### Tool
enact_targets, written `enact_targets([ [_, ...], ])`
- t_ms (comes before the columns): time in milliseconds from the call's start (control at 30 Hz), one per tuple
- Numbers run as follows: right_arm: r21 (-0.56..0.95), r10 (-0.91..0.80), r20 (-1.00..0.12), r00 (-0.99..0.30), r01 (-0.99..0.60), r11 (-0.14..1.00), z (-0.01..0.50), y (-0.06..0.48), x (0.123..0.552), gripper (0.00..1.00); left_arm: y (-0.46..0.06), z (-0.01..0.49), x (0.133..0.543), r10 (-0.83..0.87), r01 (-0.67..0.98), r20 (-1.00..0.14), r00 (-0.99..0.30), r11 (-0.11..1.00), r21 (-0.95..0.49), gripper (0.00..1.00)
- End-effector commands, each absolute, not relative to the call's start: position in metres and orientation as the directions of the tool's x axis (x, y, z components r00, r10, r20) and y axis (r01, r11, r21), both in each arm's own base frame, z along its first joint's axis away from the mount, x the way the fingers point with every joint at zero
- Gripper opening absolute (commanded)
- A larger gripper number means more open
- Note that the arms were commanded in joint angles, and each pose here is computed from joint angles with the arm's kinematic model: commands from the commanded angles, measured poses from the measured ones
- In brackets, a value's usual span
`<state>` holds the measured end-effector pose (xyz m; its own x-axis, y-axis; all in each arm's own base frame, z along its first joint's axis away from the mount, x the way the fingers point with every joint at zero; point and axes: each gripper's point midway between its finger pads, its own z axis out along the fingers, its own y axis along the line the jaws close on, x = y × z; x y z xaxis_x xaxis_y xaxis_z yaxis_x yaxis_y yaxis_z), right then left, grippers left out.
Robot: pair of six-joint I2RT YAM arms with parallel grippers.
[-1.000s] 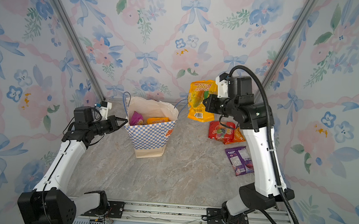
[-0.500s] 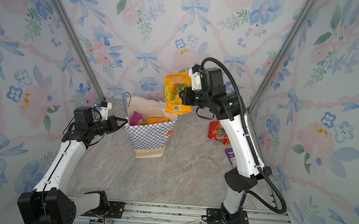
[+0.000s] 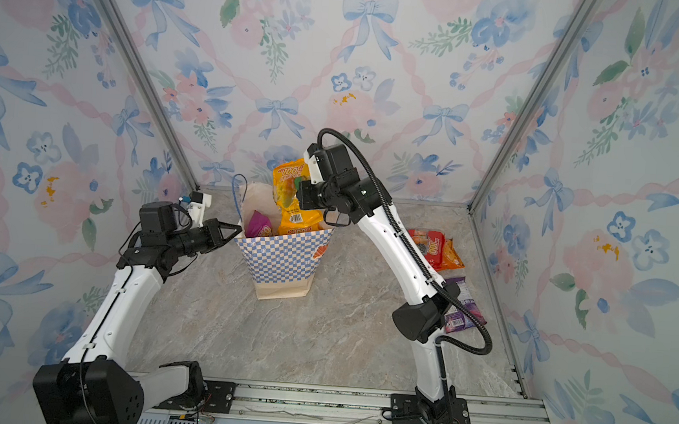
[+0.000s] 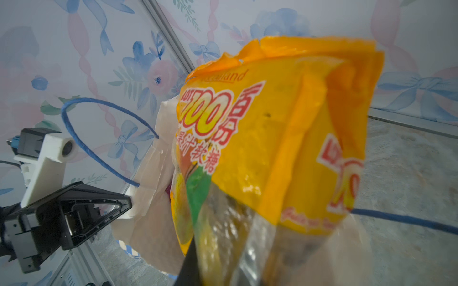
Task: Place the snacks into the paper bag
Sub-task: Place the snack in the paper bag.
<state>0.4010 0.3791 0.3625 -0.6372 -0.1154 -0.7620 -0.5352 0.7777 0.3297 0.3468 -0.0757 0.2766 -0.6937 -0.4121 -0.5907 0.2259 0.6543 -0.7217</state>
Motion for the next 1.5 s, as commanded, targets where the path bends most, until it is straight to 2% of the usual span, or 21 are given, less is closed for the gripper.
enact_targets([
  [0,0.271,-0.067,-0.881,-0.468,-0.616,0.739,0.417,0.396,0.401,0.0,-0.081,0.295,0.341,-0.388,0.291,-0.633,-0.67,0.647,-0.705,0.0],
  [633,0.063,-0.28,-0.884,-0.373,-0.69,0.721,0.368,0.43,0.397,0.0,-0.081,0.294,0.34,-0.389,0.289,-0.632,-0.67,0.648,-0.705,0.0],
  [1233,0.018,-0.358,-0.863,-0.358,-0.728,0.686,0.349,0.441,0.383,0.0,-0.08,0.295,0.342,-0.391,0.288,-0.634,-0.667,0.65,-0.704,0.0],
  [1467,0.009,-0.366,-0.858,-0.36,-0.724,0.69,0.348,0.44,0.381,0.06,-0.081,0.296,0.34,-0.391,0.29,-0.635,-0.666,0.649,-0.704,0.0],
])
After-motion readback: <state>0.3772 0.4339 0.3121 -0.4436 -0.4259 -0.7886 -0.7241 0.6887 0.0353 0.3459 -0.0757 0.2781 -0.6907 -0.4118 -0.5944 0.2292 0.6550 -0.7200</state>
